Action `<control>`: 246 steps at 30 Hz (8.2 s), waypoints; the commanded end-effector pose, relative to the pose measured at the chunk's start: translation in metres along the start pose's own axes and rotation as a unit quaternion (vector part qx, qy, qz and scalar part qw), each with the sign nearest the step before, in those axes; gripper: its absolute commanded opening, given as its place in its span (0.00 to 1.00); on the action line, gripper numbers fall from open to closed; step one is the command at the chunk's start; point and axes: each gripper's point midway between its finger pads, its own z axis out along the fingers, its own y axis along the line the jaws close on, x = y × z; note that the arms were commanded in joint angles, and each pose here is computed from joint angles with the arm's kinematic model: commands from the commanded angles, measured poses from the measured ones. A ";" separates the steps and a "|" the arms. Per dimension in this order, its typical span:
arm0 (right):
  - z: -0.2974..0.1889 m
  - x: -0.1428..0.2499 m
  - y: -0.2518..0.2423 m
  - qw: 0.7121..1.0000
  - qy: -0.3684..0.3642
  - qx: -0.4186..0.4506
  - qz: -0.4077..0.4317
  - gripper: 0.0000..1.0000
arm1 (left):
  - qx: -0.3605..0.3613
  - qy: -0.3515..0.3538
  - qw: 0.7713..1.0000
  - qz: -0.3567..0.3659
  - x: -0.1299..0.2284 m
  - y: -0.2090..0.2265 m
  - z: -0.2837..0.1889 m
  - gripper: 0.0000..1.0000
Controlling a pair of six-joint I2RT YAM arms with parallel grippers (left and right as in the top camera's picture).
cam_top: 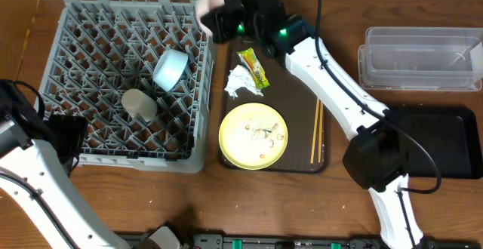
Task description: Sort waste into correct bins and load items into the dishwasher
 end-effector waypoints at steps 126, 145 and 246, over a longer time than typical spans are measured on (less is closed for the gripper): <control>0.007 0.219 -0.121 0.901 0.312 0.302 -0.025 0.48 | 0.006 0.047 0.962 0.269 0.094 -0.098 0.021 0.98; 0.002 0.201 -0.141 0.889 0.264 0.373 -0.004 0.01 | 0.006 0.047 0.962 0.269 0.093 -0.098 0.021 0.98; -0.052 0.210 -0.201 0.769 0.022 0.515 0.379 0.63 | 0.006 0.047 0.962 0.269 0.093 -0.098 0.021 0.98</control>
